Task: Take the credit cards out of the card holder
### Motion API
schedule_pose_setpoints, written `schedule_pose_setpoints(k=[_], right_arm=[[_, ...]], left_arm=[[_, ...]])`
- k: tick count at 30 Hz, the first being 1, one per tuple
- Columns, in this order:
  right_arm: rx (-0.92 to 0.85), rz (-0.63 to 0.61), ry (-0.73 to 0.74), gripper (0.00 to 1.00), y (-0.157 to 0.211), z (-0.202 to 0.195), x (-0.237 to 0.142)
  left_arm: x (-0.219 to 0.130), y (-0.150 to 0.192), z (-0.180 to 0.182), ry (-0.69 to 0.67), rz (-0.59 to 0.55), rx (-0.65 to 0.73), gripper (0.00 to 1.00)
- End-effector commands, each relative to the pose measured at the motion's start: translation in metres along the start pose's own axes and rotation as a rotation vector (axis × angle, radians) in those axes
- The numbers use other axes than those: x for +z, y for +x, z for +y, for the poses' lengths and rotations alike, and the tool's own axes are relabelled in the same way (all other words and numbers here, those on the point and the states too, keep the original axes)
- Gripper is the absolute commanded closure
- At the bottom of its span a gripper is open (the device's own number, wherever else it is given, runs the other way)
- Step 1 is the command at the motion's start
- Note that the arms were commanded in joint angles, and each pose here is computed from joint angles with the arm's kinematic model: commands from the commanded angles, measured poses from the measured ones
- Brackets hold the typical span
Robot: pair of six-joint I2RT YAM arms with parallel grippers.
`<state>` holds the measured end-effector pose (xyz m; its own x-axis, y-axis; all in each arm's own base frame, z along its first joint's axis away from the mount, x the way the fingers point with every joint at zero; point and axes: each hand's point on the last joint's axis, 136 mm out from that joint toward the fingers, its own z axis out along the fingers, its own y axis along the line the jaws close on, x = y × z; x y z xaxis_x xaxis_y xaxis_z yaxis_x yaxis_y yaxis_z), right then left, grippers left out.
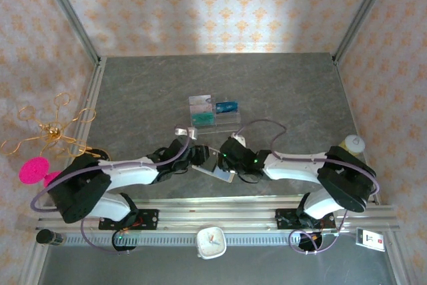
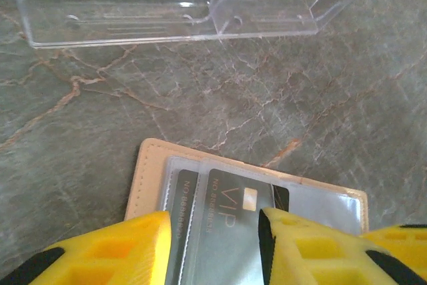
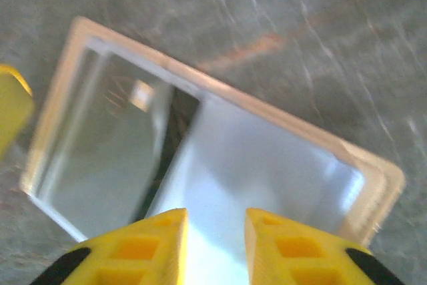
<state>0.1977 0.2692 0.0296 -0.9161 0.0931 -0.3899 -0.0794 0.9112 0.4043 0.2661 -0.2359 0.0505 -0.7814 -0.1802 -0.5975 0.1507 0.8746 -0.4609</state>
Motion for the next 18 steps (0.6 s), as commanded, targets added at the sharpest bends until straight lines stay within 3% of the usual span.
schedule_pose_setpoints(k=[1,7,12,18], right_arm=[[-0.02,0.016,0.011,0.77,0.004,-0.004,-0.001],[-0.066,-0.018,0.13,0.81,-0.016,-0.028,0.008],[-0.092,-0.04,0.184,0.82,-0.033,-0.036,0.014],[-0.103,-0.065,0.184,0.8,-0.043,-0.031,0.009]], left_arm=[[0.006,0.002,0.008,-0.059,0.01,0.063,0.61],[0.016,0.032,0.034,-0.155,0.118,0.067,0.72],[0.005,0.065,0.052,-0.164,0.193,0.008,0.73],[-0.007,0.072,0.048,-0.128,0.187,-0.049,0.72]])
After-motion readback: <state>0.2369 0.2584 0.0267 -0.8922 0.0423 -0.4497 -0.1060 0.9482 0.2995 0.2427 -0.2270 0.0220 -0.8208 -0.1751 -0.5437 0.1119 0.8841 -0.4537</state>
